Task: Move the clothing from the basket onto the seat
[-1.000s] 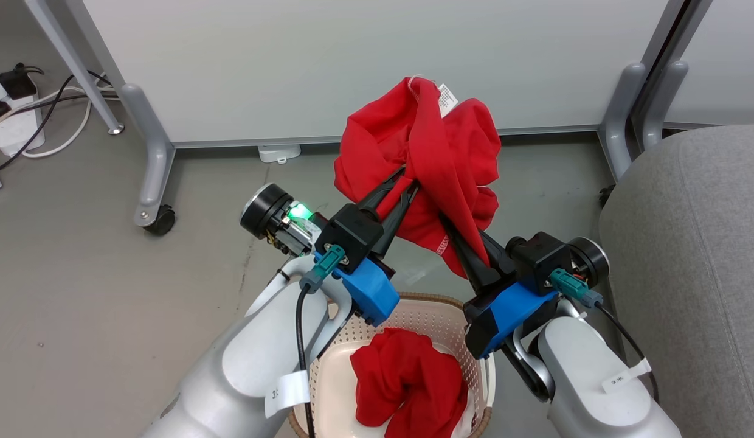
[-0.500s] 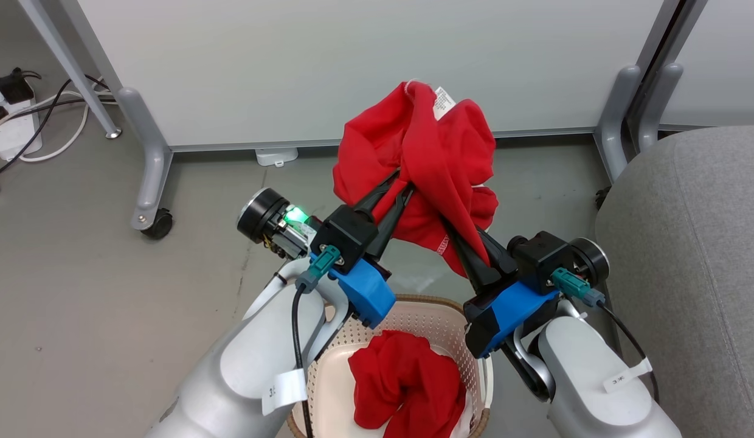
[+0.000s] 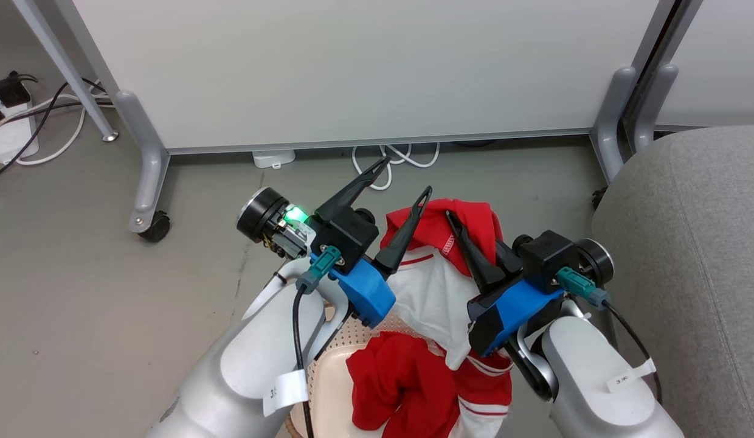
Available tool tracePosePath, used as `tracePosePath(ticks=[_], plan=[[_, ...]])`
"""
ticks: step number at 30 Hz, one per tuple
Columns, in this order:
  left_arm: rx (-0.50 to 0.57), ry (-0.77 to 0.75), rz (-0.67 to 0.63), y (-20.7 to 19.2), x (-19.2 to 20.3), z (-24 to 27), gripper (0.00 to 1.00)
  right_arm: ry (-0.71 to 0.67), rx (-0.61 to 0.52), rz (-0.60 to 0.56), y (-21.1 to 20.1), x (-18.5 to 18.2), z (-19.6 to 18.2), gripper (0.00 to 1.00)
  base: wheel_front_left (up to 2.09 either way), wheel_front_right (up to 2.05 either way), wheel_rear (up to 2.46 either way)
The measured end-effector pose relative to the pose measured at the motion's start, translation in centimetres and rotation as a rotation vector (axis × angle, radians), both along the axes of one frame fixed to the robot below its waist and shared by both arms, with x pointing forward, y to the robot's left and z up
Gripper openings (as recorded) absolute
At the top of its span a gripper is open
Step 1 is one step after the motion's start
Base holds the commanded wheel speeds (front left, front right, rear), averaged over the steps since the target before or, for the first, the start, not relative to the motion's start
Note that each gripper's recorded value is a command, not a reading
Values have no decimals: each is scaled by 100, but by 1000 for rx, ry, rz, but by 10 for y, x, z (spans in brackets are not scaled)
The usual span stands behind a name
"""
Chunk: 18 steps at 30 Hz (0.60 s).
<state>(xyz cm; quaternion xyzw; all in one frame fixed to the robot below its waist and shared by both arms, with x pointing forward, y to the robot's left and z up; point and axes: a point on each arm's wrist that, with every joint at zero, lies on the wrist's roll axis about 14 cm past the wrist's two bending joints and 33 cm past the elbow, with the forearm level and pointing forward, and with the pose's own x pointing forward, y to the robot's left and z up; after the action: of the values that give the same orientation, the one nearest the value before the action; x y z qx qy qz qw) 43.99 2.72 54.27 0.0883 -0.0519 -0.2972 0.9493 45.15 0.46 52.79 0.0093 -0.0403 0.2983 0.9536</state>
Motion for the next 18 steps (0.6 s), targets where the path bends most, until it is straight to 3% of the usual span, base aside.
tracePosePath(ticks=[18], plan=[[-1, 37, -54, -21, 3, -16, 100, -19, 66, -184, -61, 19, 11, 0, 0, 0, 0]])
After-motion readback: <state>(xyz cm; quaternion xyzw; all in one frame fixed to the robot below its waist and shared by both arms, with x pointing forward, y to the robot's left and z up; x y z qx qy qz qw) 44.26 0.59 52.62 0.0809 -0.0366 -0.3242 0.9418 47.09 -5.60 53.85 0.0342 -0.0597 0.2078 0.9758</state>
